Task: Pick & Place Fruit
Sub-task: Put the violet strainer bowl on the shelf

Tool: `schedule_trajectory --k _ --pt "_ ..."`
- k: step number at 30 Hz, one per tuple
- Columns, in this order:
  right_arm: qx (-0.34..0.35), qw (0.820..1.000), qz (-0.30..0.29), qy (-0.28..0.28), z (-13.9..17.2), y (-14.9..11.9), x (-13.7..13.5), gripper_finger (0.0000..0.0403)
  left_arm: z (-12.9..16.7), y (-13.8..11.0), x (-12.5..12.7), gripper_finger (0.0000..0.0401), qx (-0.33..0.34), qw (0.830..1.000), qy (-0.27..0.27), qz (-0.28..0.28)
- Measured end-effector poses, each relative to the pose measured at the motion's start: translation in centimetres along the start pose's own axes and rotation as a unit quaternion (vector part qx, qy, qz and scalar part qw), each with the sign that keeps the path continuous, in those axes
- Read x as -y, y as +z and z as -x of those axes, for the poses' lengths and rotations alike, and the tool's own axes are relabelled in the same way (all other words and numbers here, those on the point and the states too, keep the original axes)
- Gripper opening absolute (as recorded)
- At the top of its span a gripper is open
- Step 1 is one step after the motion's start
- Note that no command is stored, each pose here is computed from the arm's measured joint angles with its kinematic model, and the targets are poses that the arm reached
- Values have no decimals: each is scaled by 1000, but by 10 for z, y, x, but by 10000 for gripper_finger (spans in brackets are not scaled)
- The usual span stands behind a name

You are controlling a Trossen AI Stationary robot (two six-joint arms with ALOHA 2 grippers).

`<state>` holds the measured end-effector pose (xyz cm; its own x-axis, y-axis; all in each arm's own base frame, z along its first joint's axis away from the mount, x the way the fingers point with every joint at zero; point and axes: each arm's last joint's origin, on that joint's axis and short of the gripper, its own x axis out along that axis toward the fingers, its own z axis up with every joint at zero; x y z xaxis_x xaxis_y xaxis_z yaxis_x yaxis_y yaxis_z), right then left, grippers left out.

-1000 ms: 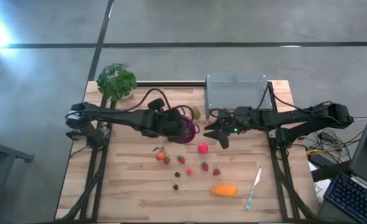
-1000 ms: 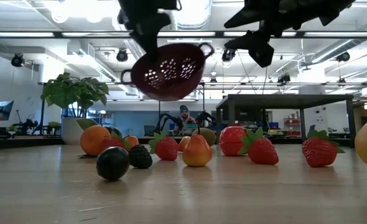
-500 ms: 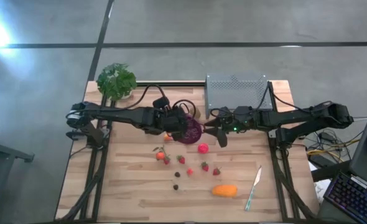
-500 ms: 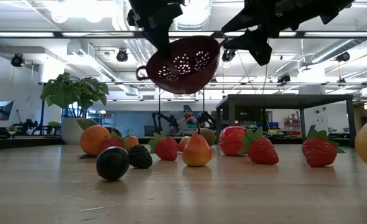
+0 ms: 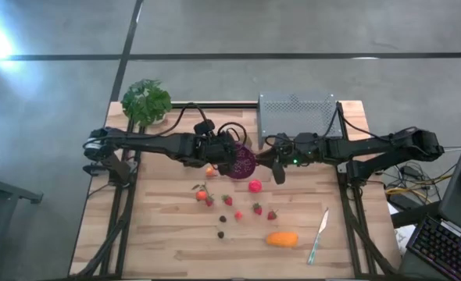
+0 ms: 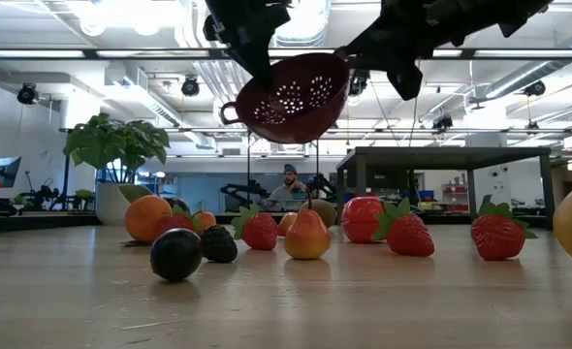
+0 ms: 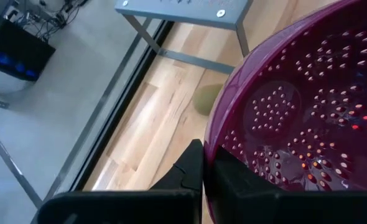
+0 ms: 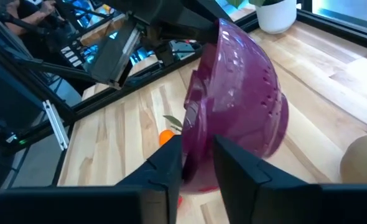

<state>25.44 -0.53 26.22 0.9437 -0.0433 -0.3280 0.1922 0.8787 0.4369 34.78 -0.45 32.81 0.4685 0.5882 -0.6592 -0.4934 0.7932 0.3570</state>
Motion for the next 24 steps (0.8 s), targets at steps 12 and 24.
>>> schedule_trajectory --k 12,24 --pt "-1 1000 8 1 0 1 -1 15 -3 0 -1 10 3 1000 5 -5" --pt "1 1000 14 0 1 3 0 11 -2 0 -4 125 -1 997 28 -65"
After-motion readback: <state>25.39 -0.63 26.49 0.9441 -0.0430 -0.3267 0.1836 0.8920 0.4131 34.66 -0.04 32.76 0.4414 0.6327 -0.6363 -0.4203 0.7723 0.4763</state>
